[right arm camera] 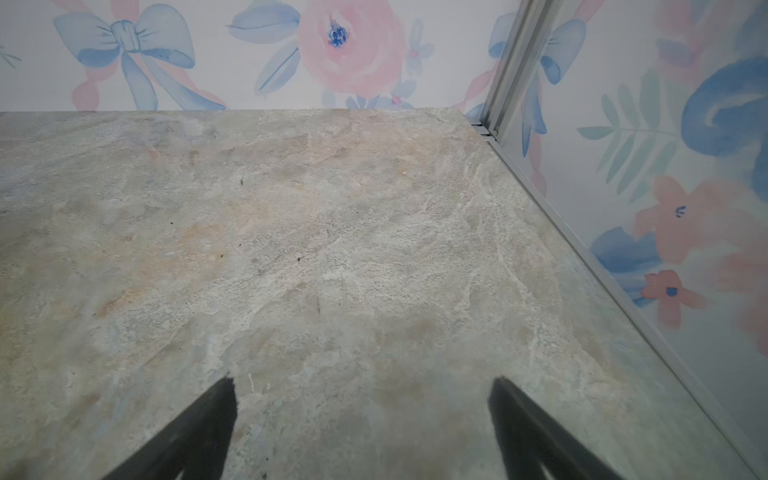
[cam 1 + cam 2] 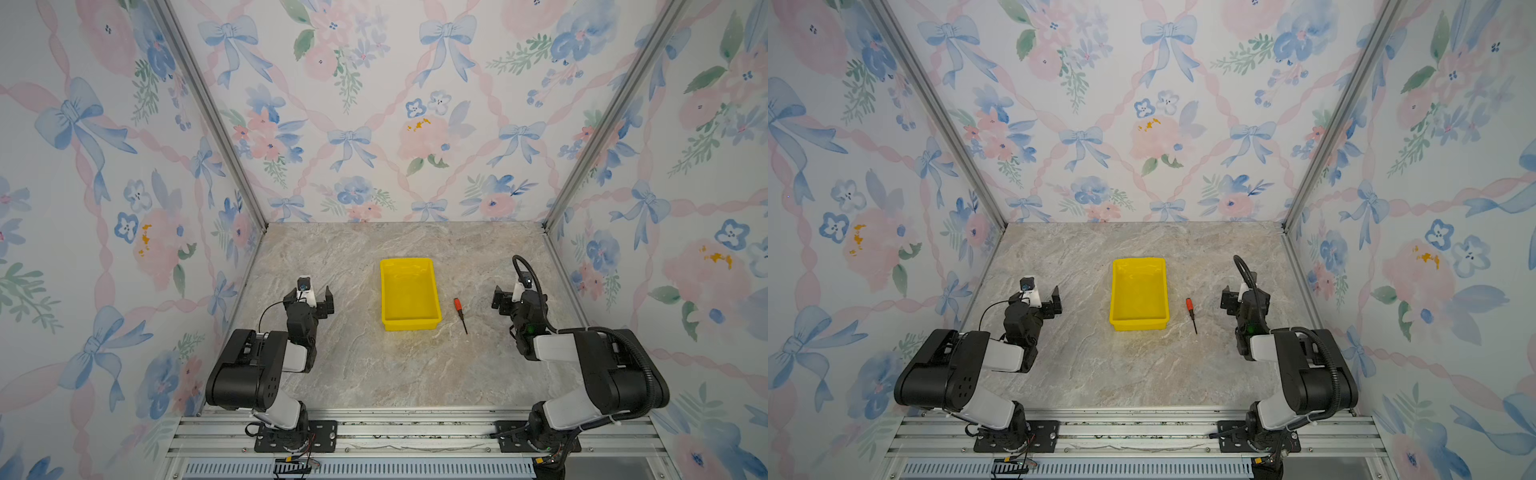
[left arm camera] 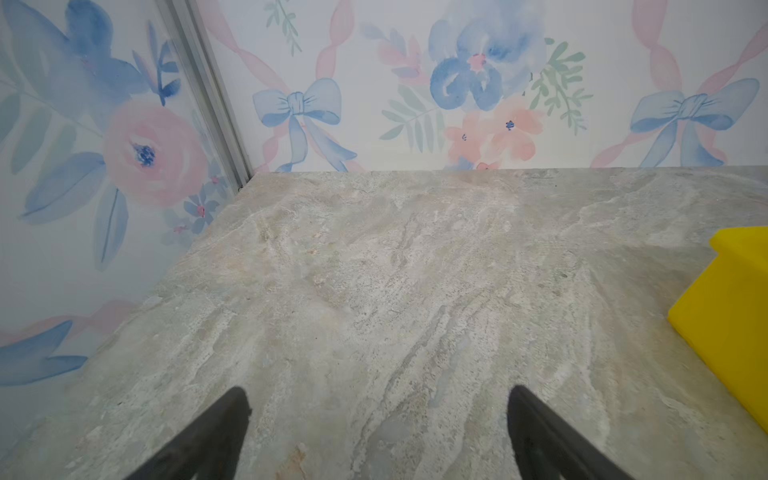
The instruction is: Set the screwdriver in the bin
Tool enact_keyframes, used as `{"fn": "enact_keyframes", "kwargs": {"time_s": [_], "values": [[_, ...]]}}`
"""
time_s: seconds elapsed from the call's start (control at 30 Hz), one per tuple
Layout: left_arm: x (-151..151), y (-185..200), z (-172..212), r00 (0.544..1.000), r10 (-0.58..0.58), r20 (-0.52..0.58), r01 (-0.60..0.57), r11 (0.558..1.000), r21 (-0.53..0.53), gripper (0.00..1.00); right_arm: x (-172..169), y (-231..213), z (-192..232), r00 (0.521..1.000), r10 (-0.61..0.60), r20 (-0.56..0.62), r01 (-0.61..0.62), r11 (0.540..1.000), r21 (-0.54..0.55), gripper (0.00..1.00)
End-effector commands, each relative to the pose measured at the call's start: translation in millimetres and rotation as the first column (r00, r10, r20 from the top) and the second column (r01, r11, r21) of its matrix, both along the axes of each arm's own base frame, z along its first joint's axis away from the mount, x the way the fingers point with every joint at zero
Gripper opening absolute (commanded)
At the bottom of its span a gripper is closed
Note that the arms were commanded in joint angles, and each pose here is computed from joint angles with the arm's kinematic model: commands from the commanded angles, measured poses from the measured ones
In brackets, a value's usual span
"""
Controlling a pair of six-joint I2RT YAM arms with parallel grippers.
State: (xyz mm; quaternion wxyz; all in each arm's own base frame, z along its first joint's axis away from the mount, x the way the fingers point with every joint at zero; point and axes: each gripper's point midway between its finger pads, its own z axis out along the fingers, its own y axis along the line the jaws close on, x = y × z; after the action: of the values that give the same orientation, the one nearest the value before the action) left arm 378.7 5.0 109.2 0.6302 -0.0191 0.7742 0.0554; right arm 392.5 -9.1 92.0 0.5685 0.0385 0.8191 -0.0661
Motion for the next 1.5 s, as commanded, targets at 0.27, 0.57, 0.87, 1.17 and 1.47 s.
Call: {"fn": "enact_keyframes", "kwargs": {"time_s": [0.27, 0.57, 0.87, 1.17, 1.47], "values": [[-2.6, 1.4, -2.1, 1.000, 0.005, 0.002, -0.005, 1.000, 0.016, 0.98, 4.6, 0.4, 6.4, 1.000, -0.001, 0.025, 0.001, 1.000, -0.007, 0.97], [-2.6, 1.5, -2.5, 1.000, 0.003, 0.001, -0.003, 1.000, 0.015, 0.97, 4.8, 0.4, 6.6, 1.000, -0.002, 0.026, 0.002, 1.000, -0.006, 0.97], [-2.6, 1.6, -2.7, 1.000, 0.002, 0.001, -0.002, 1.000, 0.014, 0.98, 4.9, 0.4, 6.4, 1.000, -0.001, 0.025, 0.001, 1.000, -0.004, 0.97], [-2.0, 1.2, -2.1, 1.000, 0.000, 0.002, 0.000, 1.000, 0.013, 0.98, 4.8, 0.6, 6.3, 1.000, 0.000, 0.025, 0.000, 1.000, -0.004, 0.97], [-1.4, 1.1, -2.4, 1.000, -0.004, 0.001, 0.004, 1.000, 0.011, 0.98, 5.1, 0.2, 6.3, 1.000, 0.000, 0.024, 0.000, 1.000, -0.003, 0.97]]}}
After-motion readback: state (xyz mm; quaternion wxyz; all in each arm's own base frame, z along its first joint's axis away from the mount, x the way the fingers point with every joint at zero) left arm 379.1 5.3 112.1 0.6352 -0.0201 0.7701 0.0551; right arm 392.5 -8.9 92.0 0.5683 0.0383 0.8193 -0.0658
